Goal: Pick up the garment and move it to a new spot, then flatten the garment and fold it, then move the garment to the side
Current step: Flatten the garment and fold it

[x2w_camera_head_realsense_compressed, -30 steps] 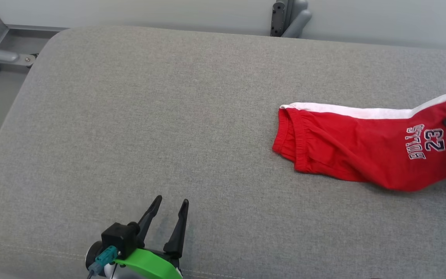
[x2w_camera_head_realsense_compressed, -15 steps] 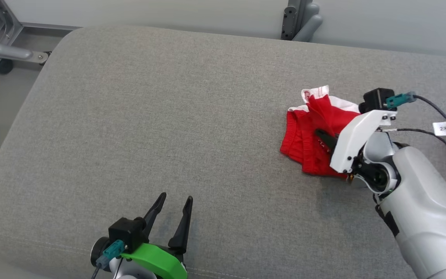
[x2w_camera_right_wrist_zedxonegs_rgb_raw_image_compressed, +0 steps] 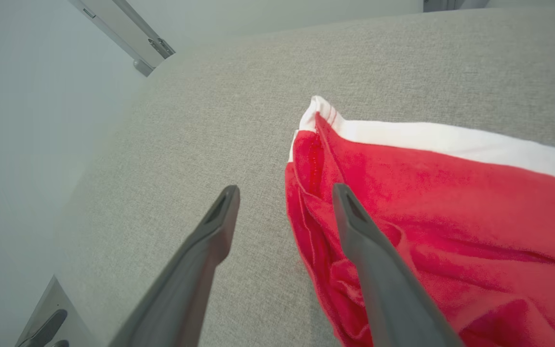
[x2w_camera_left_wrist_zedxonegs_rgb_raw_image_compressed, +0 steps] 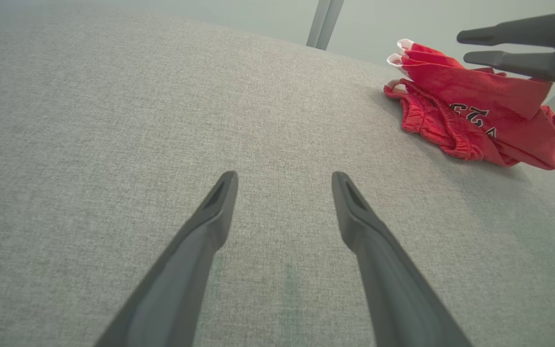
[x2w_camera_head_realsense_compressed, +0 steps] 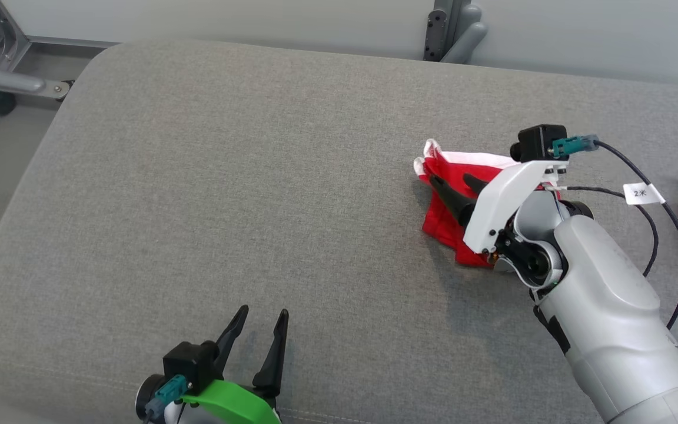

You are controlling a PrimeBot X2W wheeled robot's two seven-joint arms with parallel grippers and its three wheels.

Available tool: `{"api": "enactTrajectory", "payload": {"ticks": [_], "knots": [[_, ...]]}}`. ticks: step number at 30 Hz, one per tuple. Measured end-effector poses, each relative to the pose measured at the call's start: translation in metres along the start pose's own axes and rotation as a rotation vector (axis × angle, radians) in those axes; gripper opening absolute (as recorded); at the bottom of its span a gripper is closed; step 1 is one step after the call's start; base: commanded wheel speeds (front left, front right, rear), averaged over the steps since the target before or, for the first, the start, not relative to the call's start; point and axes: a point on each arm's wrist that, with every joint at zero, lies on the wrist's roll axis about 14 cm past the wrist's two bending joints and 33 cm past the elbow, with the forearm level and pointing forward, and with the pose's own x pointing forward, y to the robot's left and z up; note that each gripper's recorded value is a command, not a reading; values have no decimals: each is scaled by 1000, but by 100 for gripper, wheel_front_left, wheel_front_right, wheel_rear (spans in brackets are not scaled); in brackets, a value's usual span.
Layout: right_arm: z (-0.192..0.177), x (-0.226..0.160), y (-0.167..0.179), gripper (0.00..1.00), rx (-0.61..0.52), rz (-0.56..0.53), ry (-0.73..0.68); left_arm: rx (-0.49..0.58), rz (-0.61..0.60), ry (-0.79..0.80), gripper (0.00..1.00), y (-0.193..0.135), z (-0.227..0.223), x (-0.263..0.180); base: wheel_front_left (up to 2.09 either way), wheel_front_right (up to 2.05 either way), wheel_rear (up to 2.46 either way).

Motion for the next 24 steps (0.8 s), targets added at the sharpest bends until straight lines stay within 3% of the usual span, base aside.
{"api": "enactTrajectory", "payload": {"ticks": [5,8,9,10,11,15,19,24], "knots": [[42,-17,27,100,-33,93,-138,-6,5,5,100,1,-3,-3,0,0,0],[88,-49,13,100,-120,66,-283,-12,7,-2,100,2,-2,-3,0,0,0],[100,-59,2,85,-146,37,-319,-12,6,-3,100,1,-1,-2,0,0,0],[111,-71,-10,33,-172,1,-362,-10,1,-5,100,0,0,-1,0,0,0],[118,-80,-22,0,-186,-35,-398,-11,-2,-4,100,-1,-1,1,0,0,0],[100,-94,-81,0,-298,-207,-431,-18,-22,16,100,-8,-6,8,0,0,0],[48,-78,-105,0,-363,-246,-378,-28,-27,32,100,-10,-10,14,0,0,0],[-16,-51,-116,0,-355,-245,-277,-33,-8,41,100,-4,-12,17,0,0,0]]}}
